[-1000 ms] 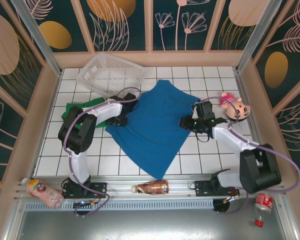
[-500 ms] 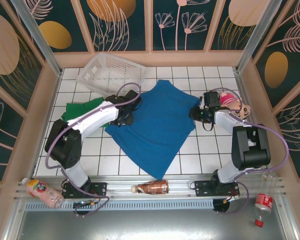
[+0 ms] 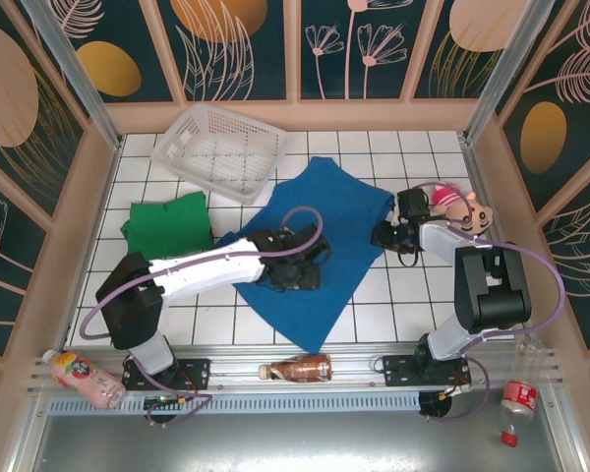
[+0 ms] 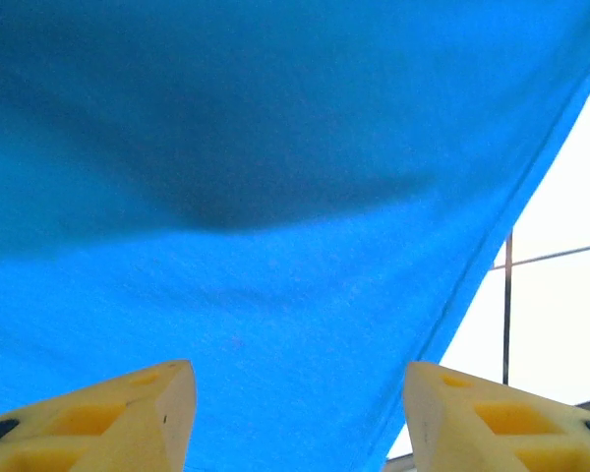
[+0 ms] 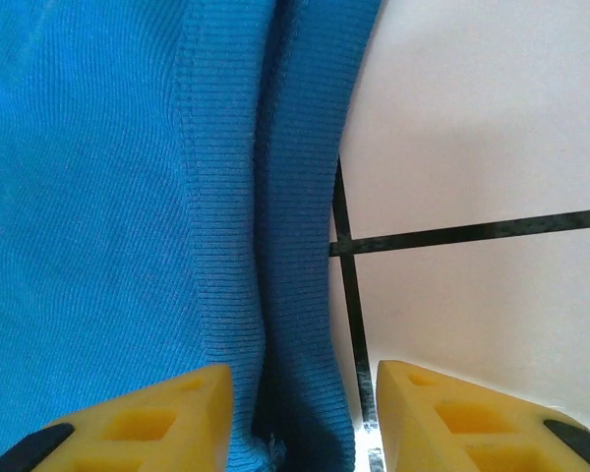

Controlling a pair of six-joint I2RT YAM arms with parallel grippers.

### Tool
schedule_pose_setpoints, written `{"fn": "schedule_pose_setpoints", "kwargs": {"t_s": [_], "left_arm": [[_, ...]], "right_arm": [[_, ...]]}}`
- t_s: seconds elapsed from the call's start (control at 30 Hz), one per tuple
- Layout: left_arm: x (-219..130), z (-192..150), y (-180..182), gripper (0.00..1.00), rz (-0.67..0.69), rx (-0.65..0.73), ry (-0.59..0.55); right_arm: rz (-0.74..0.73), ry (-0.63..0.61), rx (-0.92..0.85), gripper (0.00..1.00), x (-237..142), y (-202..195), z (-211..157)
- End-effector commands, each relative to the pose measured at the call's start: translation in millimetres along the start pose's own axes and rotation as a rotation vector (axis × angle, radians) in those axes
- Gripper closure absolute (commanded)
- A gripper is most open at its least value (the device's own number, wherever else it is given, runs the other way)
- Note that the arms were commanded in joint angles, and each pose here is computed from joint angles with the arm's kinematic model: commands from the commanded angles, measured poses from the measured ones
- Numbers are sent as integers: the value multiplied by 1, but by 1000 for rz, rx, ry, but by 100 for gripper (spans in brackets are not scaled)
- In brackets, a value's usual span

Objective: Fold and stack the tank tops

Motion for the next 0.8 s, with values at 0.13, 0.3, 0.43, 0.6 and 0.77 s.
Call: {"fn": "schedule_pose_setpoints", "kwargs": {"t_s": [0.13, 0.3, 0.43, 0.6, 0.77], "left_arm": [[43, -50, -13, 42, 3, -16, 153], [52, -69, -18, 43, 3, 5, 196], [58, -85, -19, 46, 47, 49, 233], [59, -95, -20, 50, 71, 70, 251], [65, -105, -20, 62, 104, 93, 267]], "right_arm": [[51, 46, -33, 61, 15, 10, -6], [47, 63, -37, 68, 20, 12, -12], [26, 46, -38, 77, 15, 10, -10], [25, 36, -37, 80, 12, 10, -8], [16, 32, -35, 84, 10, 9, -9]]}}
Point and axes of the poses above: each hand's point on the last joint's axis, 136 mm out from that joint toward the fingers, its own x axis out along the fingers, its own y axis along the line the jaws close on, z = x × y, the point moved 8 cm from there along -x, back along the fingers, and after that the axes turned 6 degrees about -x, right-handed, at the moved point
